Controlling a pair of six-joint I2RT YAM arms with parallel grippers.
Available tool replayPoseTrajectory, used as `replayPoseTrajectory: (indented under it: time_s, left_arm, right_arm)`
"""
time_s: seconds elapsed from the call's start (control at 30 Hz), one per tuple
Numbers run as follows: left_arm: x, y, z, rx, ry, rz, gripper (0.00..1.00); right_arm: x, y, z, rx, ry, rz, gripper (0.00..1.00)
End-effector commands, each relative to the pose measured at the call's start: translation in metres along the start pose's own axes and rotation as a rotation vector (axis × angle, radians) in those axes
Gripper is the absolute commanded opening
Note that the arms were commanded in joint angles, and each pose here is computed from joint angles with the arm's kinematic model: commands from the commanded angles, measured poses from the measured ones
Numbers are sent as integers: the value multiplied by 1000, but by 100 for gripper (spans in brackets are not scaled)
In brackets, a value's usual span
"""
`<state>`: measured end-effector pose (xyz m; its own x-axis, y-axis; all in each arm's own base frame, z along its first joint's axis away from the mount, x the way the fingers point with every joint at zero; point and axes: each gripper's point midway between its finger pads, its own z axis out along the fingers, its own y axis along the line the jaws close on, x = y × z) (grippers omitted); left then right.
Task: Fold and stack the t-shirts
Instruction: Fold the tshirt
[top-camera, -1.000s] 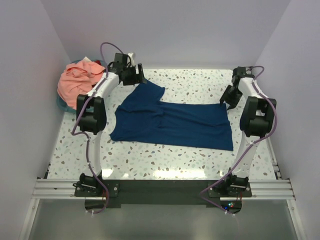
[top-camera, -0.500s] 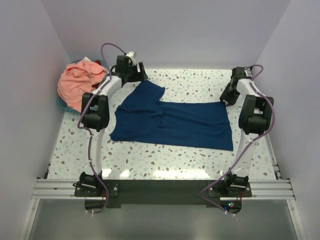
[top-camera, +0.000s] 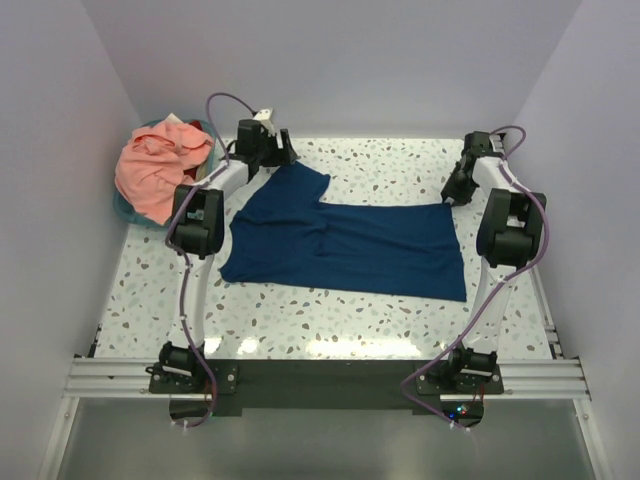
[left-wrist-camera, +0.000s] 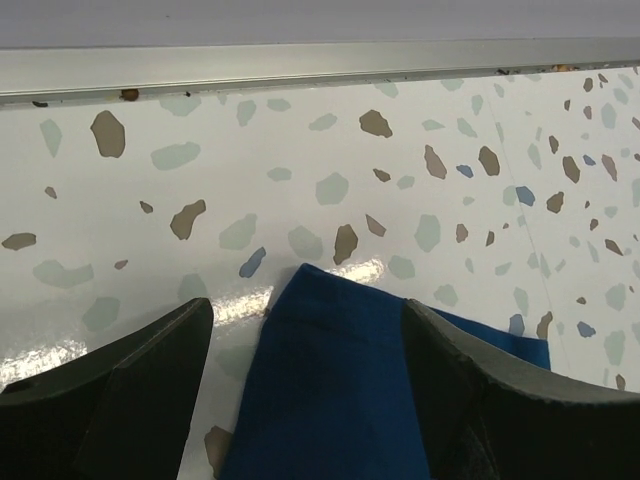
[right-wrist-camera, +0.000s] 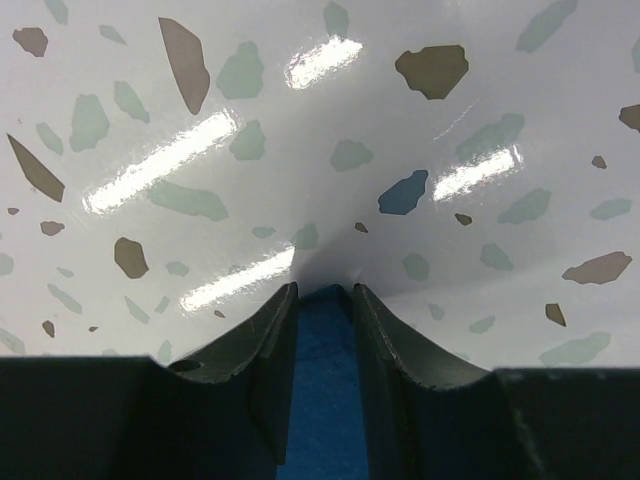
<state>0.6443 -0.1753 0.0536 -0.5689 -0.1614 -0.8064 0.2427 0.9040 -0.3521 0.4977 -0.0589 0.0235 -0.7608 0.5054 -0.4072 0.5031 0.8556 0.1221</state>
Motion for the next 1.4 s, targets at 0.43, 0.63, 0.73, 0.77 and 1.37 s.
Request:
replayPoseTrajectory:
  time_s: [0.43,0.63,0.73,0.77,1.37]
  left_arm:
    - [-24,4,23,10,-136,144,69]
    - [-17,-7,25,57,-122,143,60]
    - [-14,-13,26,88,-119,134,56]
    - [-12,-16,27,98,-116,133,55]
    - [-2,-20,29,112,-95,75,0]
  right_arm:
    - [10,-6,4,5,34,-38,28]
    - [11,-4,4,0,38,-30,28]
    - [12,-4,4,-1,40,-30,27]
    - [12,-5,4,0,40,-33,27]
    - [13,-4,2,2,46,-23,1]
